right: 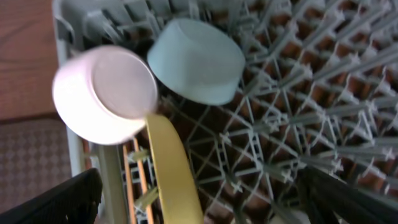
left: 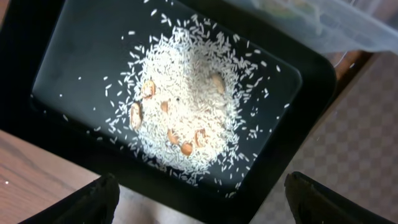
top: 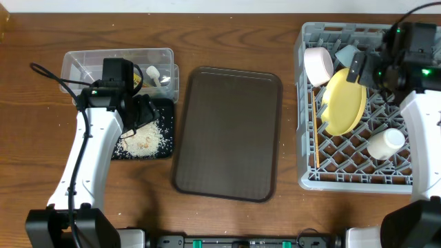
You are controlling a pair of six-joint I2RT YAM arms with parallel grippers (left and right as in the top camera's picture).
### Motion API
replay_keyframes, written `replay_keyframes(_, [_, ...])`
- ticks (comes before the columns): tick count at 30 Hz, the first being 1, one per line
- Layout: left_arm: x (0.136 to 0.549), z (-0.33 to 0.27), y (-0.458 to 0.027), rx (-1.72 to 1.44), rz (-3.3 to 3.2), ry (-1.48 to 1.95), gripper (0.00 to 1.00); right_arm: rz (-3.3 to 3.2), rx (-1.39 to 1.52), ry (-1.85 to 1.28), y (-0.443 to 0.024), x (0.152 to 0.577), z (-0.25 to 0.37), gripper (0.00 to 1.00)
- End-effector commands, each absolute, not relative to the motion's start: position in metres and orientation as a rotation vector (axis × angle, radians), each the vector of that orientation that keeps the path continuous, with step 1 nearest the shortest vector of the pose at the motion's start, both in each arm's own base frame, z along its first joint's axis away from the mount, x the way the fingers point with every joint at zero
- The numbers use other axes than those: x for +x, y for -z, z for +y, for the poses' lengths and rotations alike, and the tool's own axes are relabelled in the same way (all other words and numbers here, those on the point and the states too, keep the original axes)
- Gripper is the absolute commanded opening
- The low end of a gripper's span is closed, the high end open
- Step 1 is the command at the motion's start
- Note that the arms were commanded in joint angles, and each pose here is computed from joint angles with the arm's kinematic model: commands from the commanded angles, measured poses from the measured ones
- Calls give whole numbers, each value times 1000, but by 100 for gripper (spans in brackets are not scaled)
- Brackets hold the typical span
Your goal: Sort waste into correct bins and load items into the dishwasher rack
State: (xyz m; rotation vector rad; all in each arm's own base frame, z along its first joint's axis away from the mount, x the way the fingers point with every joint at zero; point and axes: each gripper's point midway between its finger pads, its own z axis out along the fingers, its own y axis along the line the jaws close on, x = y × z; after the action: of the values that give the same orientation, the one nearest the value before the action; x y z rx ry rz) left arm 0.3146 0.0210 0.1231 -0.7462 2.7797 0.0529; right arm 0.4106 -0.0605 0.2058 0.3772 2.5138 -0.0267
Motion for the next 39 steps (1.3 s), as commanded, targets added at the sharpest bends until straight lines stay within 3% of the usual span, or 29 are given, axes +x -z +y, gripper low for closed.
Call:
replay_keyframes(1, [306, 25, -122, -729, 2813, -92, 89, 2519, 405, -36, -209, 403, -53, 99])
replay_keyframes(13, [294, 6, -130, -506, 2766, -9, 89, 2541, 405, -58, -150, 373, -35, 99])
replay_keyframes(23, [258, -3, -138, -428, 2484, 86, 89, 2335, 309, -93, -144, 339, -13, 99])
replay_keyframes(26, [248, -1, -141, -423, 2438, 87, 96, 2322, 307, -93, -138, 329, -13, 99])
replay_keyframes(39, [249, 2, -145, -427, 2409, 78, 97, 2365, 308, -98, -126, 321, -11, 99])
